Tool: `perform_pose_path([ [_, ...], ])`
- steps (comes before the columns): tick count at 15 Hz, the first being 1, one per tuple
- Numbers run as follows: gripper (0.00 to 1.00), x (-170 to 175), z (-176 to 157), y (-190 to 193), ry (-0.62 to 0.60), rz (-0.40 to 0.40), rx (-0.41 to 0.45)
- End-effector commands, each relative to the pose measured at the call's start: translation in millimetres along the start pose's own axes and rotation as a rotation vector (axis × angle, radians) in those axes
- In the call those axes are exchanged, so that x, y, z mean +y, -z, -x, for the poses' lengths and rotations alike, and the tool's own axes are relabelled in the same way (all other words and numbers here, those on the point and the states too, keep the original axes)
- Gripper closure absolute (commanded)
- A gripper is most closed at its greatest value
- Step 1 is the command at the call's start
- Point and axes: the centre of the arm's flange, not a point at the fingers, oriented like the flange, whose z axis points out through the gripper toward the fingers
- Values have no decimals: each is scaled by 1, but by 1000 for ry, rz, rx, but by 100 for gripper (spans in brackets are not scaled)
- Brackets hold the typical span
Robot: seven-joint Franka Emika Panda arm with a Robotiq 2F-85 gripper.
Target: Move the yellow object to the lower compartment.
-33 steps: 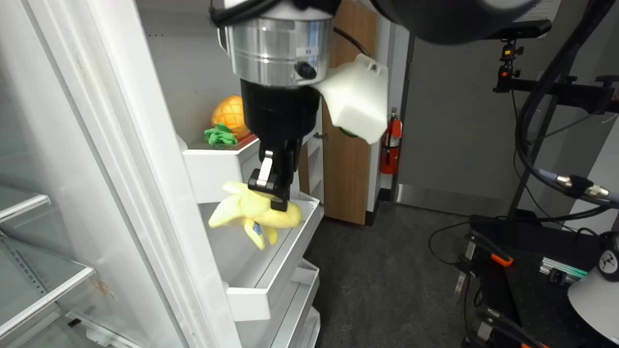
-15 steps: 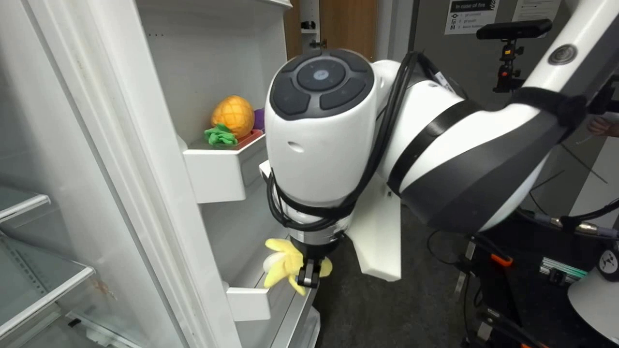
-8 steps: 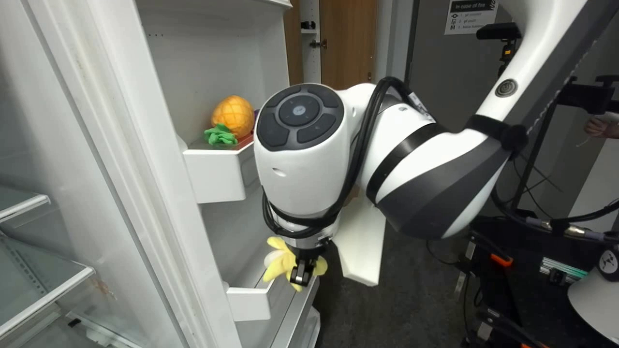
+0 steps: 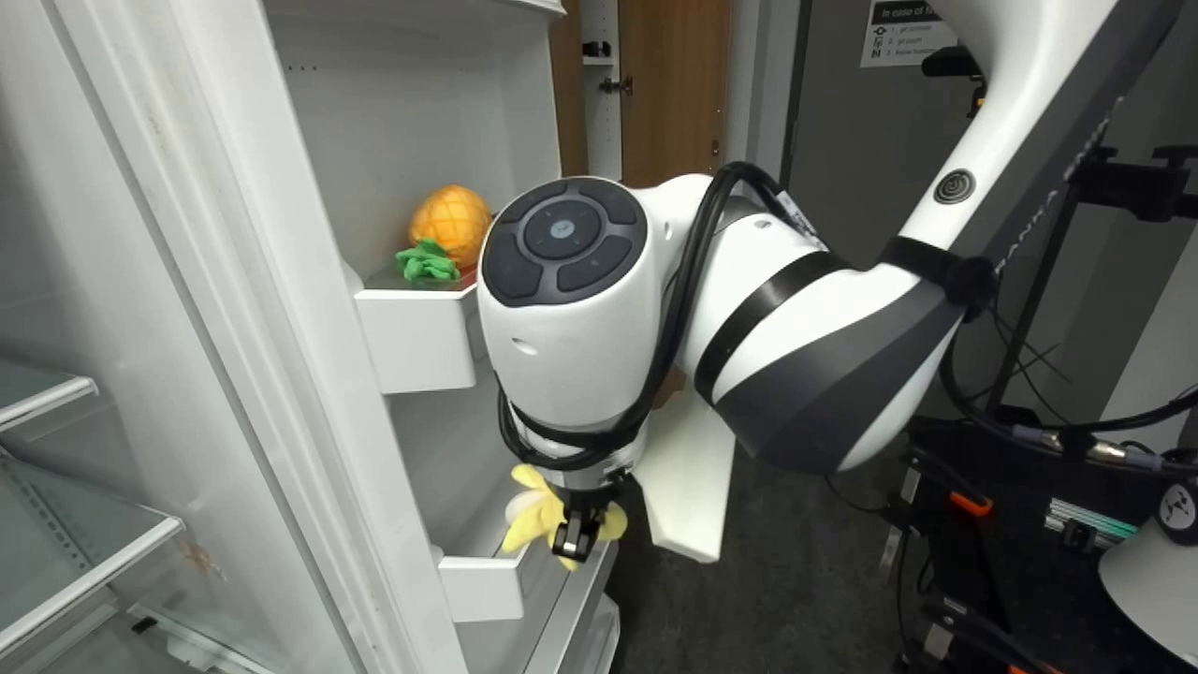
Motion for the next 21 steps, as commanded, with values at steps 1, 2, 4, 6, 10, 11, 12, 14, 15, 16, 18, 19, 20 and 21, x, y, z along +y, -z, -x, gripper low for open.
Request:
perform_pose_path([
  [1, 95, 0, 0, 0, 0, 0, 0],
  [2, 95, 0, 0, 0, 0, 0, 0],
  [4, 99, 0, 0, 0, 0, 0, 0],
  [6, 99, 1, -4, -5, 0, 17, 14],
  [10, 99, 27, -3, -21, 11, 66, 38],
  [11, 99, 43, 1, -30, 23, 88, 45],
  [12, 99, 53, 3, -37, 38, 108, 52],
  [14, 99, 71, 7, -52, 66, 142, 57],
  [15, 99, 81, 11, -60, 84, 155, 61],
  [16, 99, 89, 15, -68, 102, 165, 66],
  [18, 99, 48, -2, -62, 155, 195, 86],
  [19, 99, 40, -1, -60, 198, 195, 97],
  [20, 99, 31, -1, -55, 242, 188, 107],
  [21, 99, 17, -2, -50, 283, 175, 115],
])
